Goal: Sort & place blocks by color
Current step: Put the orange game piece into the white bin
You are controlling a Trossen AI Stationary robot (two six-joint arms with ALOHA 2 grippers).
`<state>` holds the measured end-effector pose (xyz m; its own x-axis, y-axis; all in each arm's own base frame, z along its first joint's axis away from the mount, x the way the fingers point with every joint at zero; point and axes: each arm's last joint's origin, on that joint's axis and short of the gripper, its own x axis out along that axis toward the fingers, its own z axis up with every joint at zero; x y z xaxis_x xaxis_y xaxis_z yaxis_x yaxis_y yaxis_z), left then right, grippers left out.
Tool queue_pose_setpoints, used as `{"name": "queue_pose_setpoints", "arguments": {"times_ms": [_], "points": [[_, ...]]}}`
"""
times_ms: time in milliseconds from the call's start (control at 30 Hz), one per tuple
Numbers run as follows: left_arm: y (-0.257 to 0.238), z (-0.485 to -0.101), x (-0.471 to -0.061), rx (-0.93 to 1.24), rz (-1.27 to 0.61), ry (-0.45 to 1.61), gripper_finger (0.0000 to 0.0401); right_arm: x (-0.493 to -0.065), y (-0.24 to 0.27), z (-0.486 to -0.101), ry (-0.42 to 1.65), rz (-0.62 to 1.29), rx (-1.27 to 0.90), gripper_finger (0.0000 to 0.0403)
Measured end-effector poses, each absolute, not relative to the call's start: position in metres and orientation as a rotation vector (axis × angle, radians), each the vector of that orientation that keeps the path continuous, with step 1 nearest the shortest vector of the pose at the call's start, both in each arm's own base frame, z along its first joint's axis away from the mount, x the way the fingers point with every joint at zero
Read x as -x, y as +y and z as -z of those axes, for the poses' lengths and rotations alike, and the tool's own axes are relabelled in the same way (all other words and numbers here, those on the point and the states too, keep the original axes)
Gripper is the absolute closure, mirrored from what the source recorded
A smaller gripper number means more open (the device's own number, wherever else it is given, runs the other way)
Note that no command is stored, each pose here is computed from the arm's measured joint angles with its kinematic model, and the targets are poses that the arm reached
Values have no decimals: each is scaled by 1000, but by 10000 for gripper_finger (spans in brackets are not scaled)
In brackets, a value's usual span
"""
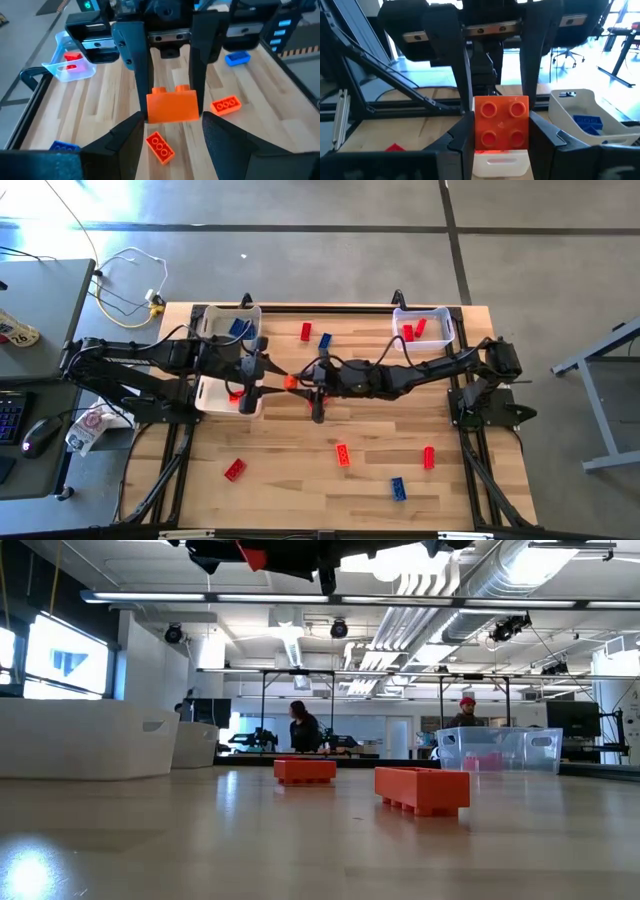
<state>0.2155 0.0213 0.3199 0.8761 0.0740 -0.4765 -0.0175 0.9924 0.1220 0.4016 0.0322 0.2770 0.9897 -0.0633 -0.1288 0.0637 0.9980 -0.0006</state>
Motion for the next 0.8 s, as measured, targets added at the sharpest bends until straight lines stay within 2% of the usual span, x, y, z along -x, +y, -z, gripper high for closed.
{"name": "queue_pose_setpoints", "arguments": {"times_ms": [633,800], "points": [[24,-314,-227,-76,-74,512,215,-401,33,-276,133,49,-3,292],[24,-313,-227,-76,-74,512,233,-401,33,-275,139,44,-3,292]]}}
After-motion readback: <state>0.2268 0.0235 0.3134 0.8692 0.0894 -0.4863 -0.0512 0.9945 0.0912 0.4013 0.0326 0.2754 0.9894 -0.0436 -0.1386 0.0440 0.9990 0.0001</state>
